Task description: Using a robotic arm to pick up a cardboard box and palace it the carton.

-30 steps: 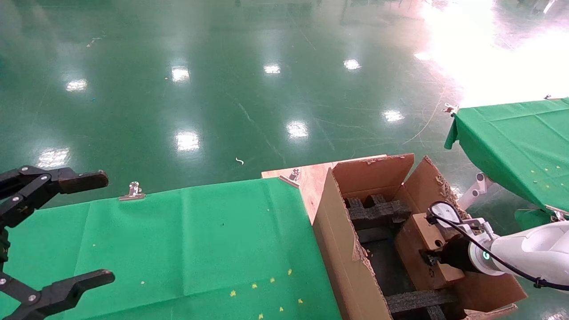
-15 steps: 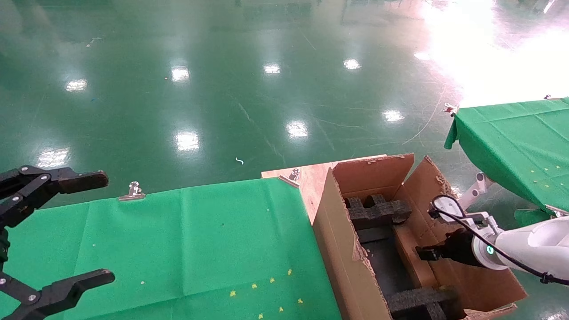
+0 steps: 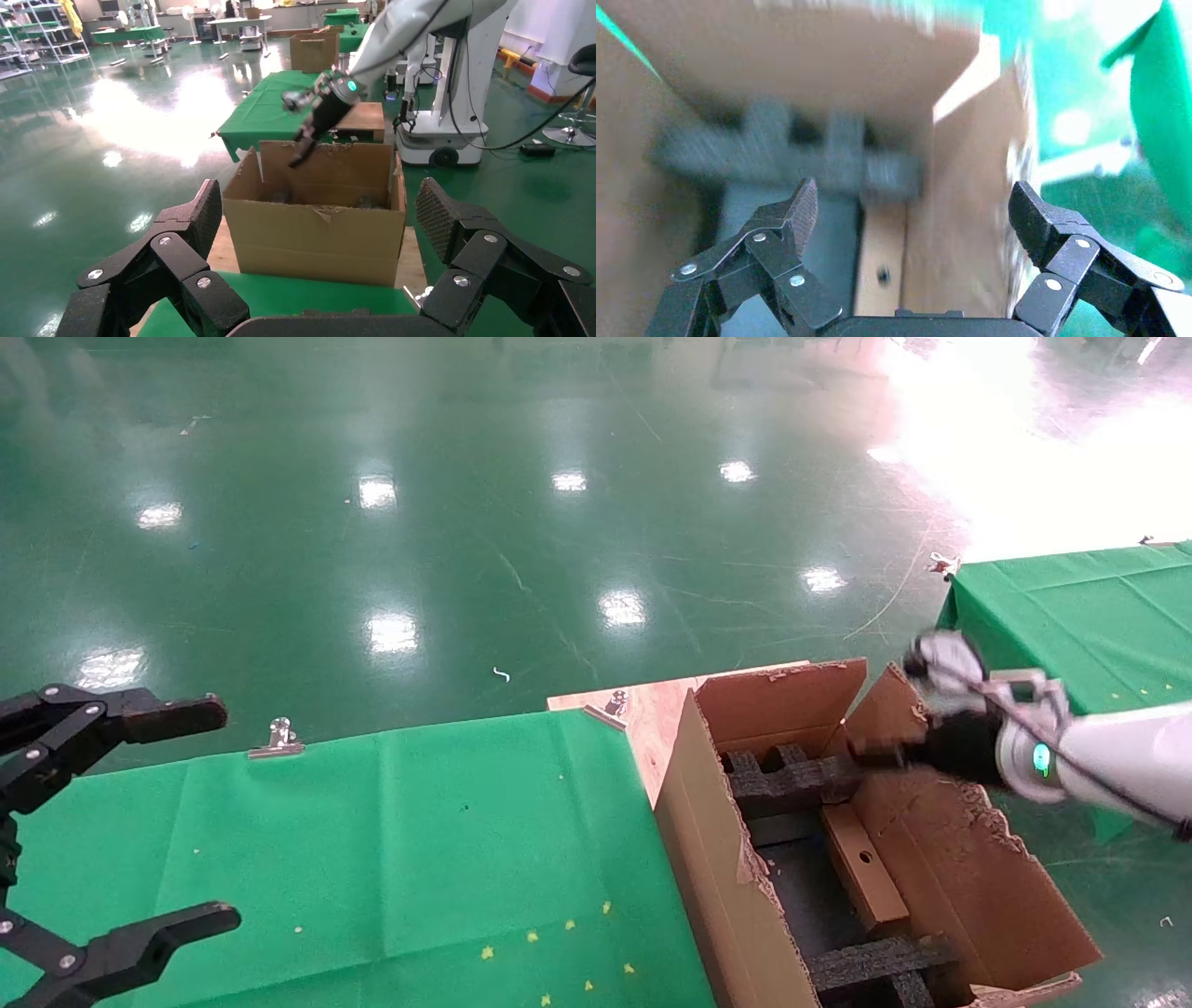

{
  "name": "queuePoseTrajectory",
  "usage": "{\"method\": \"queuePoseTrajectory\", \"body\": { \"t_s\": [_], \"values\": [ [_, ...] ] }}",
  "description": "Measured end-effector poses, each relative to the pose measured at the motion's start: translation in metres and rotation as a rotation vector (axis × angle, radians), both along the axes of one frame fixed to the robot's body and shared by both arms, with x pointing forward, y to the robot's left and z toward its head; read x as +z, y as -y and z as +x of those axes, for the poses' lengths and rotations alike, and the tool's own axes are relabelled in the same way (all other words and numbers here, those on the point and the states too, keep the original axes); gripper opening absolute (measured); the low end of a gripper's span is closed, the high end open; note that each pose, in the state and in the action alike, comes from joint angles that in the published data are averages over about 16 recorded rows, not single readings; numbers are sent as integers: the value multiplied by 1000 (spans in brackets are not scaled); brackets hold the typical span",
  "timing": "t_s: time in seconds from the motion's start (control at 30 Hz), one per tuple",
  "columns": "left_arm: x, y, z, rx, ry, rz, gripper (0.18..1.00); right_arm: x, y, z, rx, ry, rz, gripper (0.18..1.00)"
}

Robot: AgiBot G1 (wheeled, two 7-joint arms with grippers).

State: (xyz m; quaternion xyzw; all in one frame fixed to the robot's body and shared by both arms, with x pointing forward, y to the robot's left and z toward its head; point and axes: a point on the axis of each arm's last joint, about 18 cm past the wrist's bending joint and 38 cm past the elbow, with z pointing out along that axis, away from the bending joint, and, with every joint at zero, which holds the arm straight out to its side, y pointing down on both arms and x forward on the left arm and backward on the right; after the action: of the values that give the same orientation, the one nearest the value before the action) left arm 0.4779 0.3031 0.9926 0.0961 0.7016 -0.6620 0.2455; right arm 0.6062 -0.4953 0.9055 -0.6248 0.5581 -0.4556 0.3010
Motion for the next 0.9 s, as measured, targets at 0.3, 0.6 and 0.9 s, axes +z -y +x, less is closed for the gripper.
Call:
{"method": "queuePoseTrajectory", "body": {
  "t_s": [0.3, 0.6, 0.9],
  "values": [
    [0, 0, 0, 0, 0, 0, 1001, 68, -38, 4, 104, 161, 115, 996],
    [0, 0, 0, 0, 0, 0, 1001, 99, -63, 4, 177, 227, 232, 1001],
    [0, 0, 0, 0, 0, -1, 1001, 98, -65, 4, 183, 220, 238, 1001]
  ]
}}
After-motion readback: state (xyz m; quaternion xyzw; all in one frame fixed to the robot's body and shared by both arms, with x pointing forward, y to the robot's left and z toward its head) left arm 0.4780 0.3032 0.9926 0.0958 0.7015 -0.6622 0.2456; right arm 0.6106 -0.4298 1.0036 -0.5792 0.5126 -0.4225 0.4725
